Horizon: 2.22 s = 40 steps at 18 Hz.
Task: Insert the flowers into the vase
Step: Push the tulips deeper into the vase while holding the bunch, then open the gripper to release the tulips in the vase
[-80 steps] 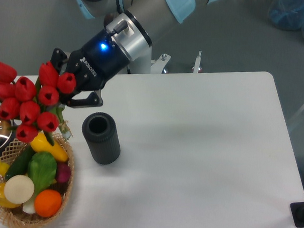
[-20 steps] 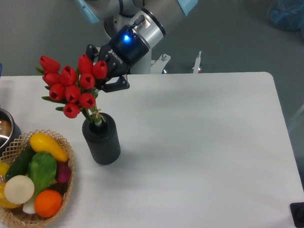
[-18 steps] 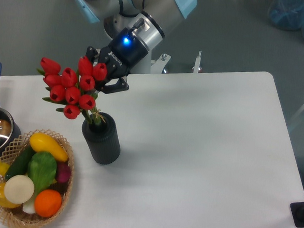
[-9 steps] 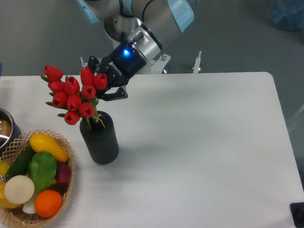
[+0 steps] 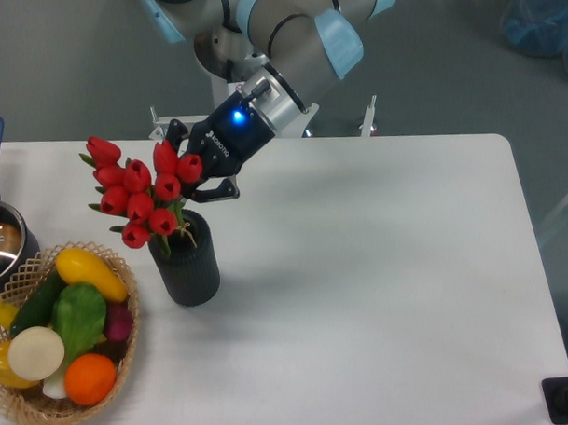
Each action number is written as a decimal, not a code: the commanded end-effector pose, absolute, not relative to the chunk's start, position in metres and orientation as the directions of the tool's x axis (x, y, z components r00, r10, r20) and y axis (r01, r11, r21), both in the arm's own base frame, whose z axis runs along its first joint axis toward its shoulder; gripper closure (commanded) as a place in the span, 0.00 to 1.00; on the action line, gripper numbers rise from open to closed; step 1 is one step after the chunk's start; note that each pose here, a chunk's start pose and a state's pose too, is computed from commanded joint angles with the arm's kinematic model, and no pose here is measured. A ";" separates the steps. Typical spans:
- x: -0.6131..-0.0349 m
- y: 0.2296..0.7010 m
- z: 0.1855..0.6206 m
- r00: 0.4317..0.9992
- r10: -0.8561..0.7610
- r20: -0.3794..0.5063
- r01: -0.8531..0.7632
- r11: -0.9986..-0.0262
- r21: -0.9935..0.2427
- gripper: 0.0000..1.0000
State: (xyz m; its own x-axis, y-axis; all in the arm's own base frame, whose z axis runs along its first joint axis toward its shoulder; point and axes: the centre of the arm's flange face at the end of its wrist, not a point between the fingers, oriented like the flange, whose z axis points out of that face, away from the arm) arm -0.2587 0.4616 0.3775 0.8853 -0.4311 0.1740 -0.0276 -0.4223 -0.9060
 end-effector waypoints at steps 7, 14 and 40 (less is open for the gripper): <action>-0.260 0.466 0.365 0.881 -0.438 0.182 -0.026 -0.428 -0.903 0.78; -0.251 0.466 0.343 0.877 -0.443 0.185 -0.055 -0.476 -0.878 0.65; -0.243 0.412 0.376 0.947 -0.318 -0.045 -0.261 -0.680 -0.685 0.00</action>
